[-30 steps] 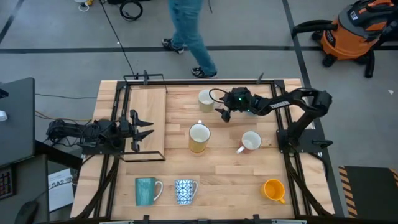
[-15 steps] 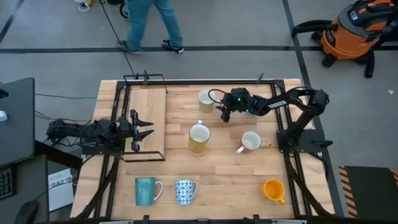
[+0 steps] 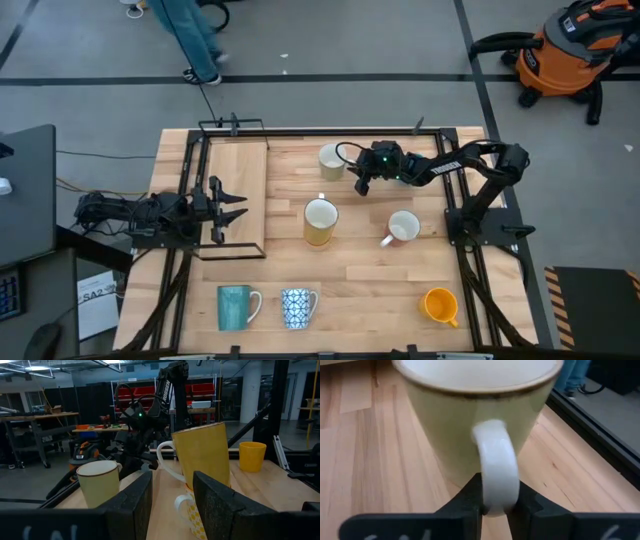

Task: Place coffee mugs
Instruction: Put the light green mug on the shelf

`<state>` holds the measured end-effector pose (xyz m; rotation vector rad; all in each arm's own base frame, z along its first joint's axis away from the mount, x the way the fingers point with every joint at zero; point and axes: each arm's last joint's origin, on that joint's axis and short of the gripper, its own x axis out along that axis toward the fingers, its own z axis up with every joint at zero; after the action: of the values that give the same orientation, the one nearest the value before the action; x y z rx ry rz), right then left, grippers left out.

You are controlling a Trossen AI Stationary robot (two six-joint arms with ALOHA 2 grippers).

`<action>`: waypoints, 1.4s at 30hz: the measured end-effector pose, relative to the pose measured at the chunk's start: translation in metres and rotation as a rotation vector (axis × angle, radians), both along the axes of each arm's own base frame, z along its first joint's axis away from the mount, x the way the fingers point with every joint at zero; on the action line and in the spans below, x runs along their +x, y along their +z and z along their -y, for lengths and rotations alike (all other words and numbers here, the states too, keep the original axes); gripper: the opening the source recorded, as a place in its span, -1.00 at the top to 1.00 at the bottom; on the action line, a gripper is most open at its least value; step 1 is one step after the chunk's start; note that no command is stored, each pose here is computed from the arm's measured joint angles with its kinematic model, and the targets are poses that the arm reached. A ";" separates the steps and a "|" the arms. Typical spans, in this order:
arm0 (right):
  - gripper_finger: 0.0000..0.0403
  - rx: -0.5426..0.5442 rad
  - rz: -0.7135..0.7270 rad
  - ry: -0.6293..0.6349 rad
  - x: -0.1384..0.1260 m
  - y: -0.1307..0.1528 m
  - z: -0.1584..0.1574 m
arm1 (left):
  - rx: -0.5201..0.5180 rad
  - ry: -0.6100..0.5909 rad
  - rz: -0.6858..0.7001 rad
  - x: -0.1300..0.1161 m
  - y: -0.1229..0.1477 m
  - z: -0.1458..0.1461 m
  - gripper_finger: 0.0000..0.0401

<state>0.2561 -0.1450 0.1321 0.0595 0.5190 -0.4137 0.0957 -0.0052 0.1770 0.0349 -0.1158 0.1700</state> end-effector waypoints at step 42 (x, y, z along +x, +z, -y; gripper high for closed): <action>0.87 -0.046 0.156 0.118 0.010 0.013 -0.006 | -0.276 0.359 0.219 0.032 0.135 -0.005 0.26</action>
<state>0.2659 -0.1394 0.1455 0.0165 0.3568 -0.3025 0.1276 0.0003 0.3118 -0.2399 -0.3039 0.5478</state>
